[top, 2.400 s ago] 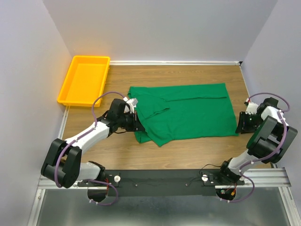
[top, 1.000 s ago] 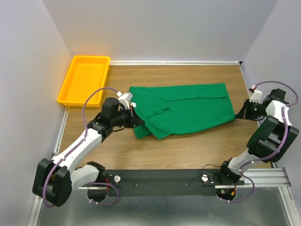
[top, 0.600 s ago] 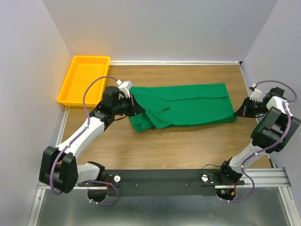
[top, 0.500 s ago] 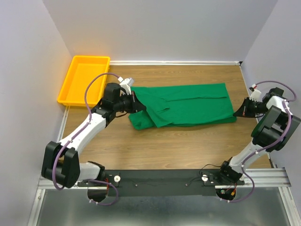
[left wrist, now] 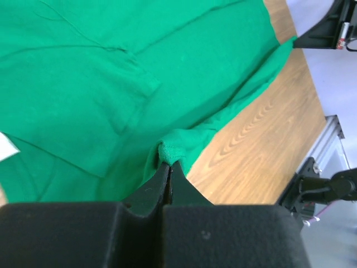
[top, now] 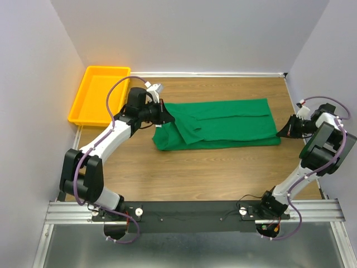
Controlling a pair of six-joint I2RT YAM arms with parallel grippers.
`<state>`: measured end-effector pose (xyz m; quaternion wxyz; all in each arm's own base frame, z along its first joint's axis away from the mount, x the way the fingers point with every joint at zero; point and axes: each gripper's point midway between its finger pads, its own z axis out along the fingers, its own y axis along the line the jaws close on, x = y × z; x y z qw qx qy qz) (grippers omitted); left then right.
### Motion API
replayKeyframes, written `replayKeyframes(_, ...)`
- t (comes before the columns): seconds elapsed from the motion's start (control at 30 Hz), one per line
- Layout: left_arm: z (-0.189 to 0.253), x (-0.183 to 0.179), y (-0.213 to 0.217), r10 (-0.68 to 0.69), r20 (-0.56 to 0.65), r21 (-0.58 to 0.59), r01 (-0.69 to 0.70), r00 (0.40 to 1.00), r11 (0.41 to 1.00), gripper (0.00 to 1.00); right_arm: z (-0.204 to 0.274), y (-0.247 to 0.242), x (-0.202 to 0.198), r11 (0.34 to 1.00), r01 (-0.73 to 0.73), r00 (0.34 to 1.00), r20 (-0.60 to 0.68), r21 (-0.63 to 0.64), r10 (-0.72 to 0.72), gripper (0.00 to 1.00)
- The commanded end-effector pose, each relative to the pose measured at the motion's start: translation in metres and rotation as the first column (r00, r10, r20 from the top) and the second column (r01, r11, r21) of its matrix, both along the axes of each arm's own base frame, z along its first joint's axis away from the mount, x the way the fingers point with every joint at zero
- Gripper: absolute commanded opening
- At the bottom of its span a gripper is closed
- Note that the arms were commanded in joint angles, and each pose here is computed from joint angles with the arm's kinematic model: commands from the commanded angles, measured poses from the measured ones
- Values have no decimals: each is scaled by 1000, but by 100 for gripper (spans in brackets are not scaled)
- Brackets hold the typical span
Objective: Fold and stack the t-shirts
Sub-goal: Fold the tshirt
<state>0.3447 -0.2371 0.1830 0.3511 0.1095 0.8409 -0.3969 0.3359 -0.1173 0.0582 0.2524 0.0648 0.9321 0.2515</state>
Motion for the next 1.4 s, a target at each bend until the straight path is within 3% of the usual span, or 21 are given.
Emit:
replayKeyframes(0.0, 6, 15, 7, -16, 40, 14, 15, 999, 1000, 0, 4, -8, 18, 1000, 21, 999, 42, 16, -22, 0)
replayKeyframes(0.4, -4, 48, 8, -45, 26, 33, 44, 999, 998, 0, 2, -14, 38, 998, 37, 998, 47, 56, -40, 1)
replayKeyframes(1.37, -6, 48, 28, -14, 29, 32, 13, 999, 999, 0, -10, -9, 87, 998, 46, 999, 26, 31, -46, 1)
